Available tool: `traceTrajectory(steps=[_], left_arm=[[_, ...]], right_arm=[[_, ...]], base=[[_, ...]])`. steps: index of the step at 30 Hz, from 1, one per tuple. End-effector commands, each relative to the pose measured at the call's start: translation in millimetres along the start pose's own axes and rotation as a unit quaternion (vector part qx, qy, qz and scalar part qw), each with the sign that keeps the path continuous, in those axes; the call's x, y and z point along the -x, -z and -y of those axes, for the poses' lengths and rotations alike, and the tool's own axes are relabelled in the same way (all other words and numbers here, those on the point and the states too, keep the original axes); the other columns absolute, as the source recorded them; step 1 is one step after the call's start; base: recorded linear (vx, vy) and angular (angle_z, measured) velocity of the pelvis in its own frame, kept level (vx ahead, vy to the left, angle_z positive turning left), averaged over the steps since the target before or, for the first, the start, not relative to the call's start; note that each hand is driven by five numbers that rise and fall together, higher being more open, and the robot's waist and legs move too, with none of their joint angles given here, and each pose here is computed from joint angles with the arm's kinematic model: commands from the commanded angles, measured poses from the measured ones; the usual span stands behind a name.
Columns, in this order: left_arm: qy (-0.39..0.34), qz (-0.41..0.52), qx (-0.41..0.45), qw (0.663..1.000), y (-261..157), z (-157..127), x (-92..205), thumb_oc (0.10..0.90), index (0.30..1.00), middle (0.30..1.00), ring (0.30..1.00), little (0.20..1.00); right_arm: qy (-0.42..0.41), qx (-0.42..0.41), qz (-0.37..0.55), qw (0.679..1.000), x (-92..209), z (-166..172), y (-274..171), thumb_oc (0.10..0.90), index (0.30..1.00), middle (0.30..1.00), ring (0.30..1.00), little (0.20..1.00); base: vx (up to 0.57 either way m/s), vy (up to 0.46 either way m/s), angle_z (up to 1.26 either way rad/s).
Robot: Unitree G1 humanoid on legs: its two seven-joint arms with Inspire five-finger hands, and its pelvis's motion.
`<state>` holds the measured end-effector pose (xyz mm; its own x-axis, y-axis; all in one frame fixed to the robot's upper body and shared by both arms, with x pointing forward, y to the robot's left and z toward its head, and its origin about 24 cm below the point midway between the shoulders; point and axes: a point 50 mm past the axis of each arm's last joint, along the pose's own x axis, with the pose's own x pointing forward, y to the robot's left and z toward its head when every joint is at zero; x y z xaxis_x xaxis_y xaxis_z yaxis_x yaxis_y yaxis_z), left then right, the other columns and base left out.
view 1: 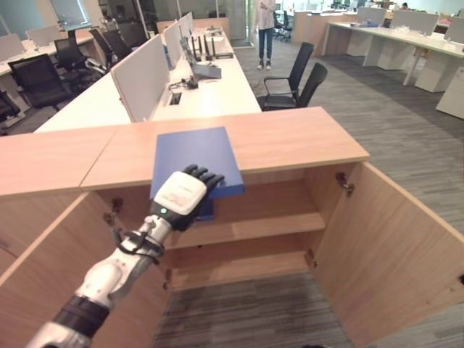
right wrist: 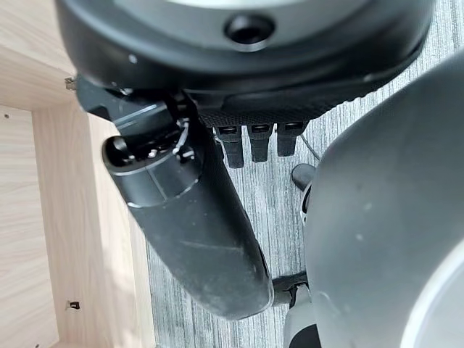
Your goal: Put the empty folder in the office cabinet
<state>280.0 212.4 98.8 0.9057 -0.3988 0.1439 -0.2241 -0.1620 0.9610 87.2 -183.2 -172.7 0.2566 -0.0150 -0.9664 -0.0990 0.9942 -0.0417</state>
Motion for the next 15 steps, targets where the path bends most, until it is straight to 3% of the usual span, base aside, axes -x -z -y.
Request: traceTrajectory(steps=[1, 14, 15], left_arm=[[-0.13, -0.03, -0.067, 0.989, 23.1, -50.4, -30.3, 0.8, 0.9, 0.9, 0.9, 0.9], [-0.132, -0.075, -0.108, 0.982, 38.5, -46.8, -30.3, 0.8, 0.9, 0.9, 0.9, 0.9], [-0.13, -0.078, -0.112, 0.982, 39.4, -45.9, -31.3, 0.629, 0.644, 0.644, 0.644, 0.644]], right_arm=[[-0.012, 0.022, 0.018, 1.0, -0.7, -11.9, -3.8, 0.8, 0.9, 0.9, 0.9, 0.9], [-0.012, 0.032, 0.021, 0.999, -0.9, -15.5, -5.2, 0.8, 0.9, 0.9, 0.9, 0.9], [-0.011, 0.033, 0.022, 0.999, -0.9, -15.1, -5.8, 0.8, 0.9, 0.9, 0.9, 0.9]], base=[[0.0, 0.0, 0.0], [0.0, 0.0, -0.01], [0.0, -0.009, -0.04]])
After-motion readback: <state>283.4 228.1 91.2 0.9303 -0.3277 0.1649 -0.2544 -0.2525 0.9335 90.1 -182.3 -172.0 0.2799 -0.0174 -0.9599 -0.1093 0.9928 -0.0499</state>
